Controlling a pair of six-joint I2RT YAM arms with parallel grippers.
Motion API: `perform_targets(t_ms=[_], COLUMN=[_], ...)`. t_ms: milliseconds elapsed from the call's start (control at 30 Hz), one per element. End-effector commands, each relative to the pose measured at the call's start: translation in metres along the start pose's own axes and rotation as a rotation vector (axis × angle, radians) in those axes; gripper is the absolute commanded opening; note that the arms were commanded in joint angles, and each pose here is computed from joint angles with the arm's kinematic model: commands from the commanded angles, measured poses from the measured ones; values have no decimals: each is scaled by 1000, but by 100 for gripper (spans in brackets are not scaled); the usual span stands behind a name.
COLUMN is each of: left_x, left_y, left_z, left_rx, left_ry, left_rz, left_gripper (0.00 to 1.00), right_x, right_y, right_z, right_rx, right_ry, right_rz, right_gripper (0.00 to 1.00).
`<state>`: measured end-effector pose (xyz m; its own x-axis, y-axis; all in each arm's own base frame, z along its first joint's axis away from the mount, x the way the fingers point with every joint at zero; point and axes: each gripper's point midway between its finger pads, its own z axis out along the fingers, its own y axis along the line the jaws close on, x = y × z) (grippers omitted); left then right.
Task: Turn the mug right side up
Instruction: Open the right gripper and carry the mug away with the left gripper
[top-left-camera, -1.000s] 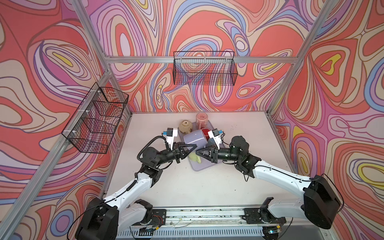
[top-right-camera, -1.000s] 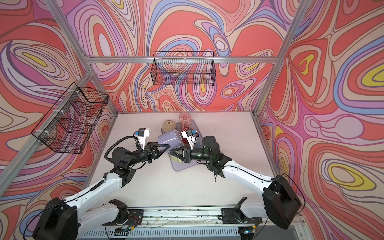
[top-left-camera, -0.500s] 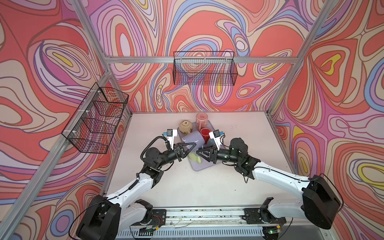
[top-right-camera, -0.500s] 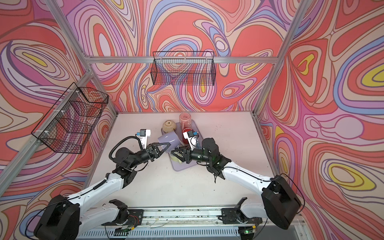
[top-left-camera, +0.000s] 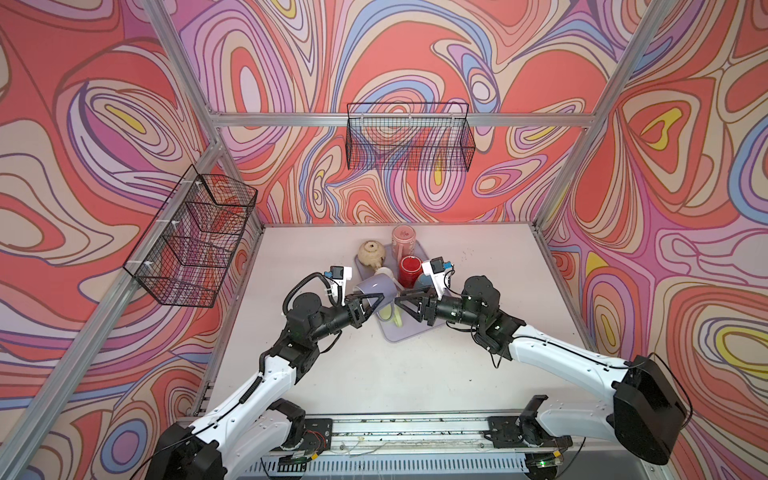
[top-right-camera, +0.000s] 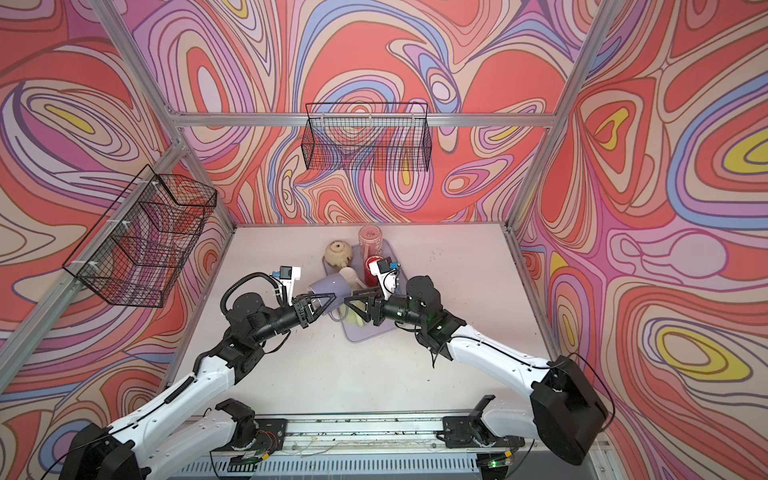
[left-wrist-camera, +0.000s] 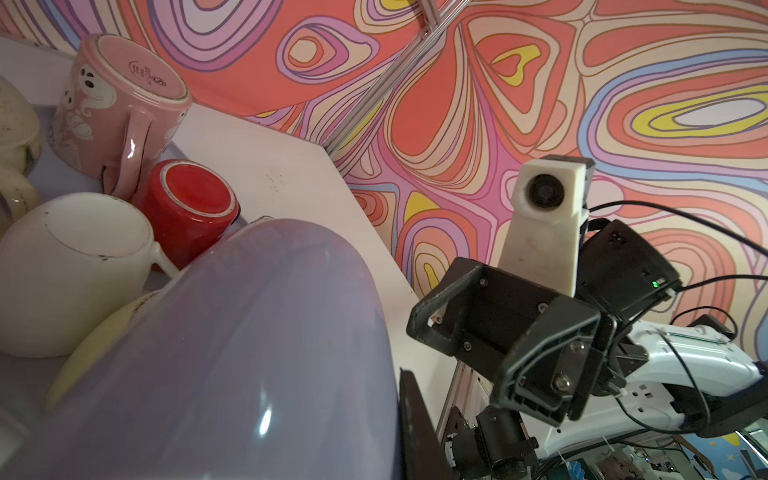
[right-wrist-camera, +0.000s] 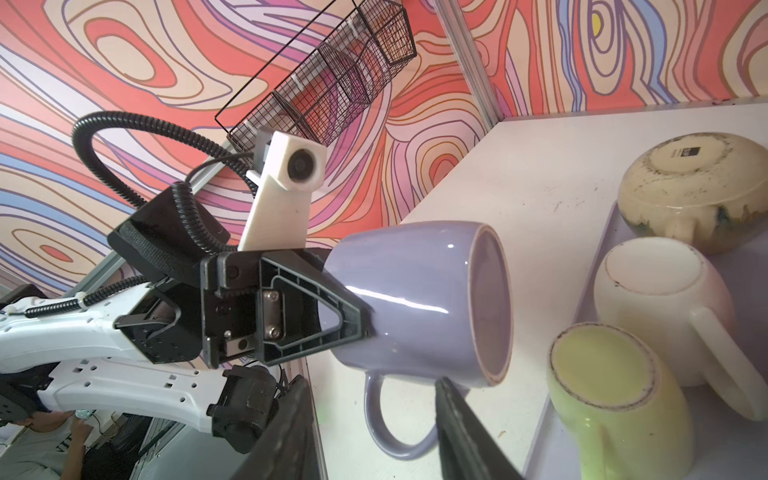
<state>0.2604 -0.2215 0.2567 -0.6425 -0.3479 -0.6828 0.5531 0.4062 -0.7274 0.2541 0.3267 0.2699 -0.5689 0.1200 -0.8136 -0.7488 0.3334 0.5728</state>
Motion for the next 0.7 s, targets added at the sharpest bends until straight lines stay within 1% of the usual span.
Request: perform_targets(t_ms=[0, 100, 300, 567, 667], left_x=[-33, -34, -35, -40, -50], left_y=[-30, -26, -14, 16, 28], left_z=[-9, -12, -22, -46, -57], left_rx=[11, -58, -220, -505, -590], left_ry=[-68, -39, 56, 259, 313], left_rz=[131, 149, 216, 279, 259], left_gripper=[0, 0, 0, 0, 0], right_x=[-13, -12, -10, -8, -4], right_y=[8, 4, -8, -16, -21], right_z=[-1, -3, -6, -13, -14], right_rx=[3, 35, 115, 168, 187], right_ry=[-23, -11, 5, 5, 11], right_rz=[-42, -57, -72, -78, -75], right_gripper=[49, 49, 49, 49, 49])
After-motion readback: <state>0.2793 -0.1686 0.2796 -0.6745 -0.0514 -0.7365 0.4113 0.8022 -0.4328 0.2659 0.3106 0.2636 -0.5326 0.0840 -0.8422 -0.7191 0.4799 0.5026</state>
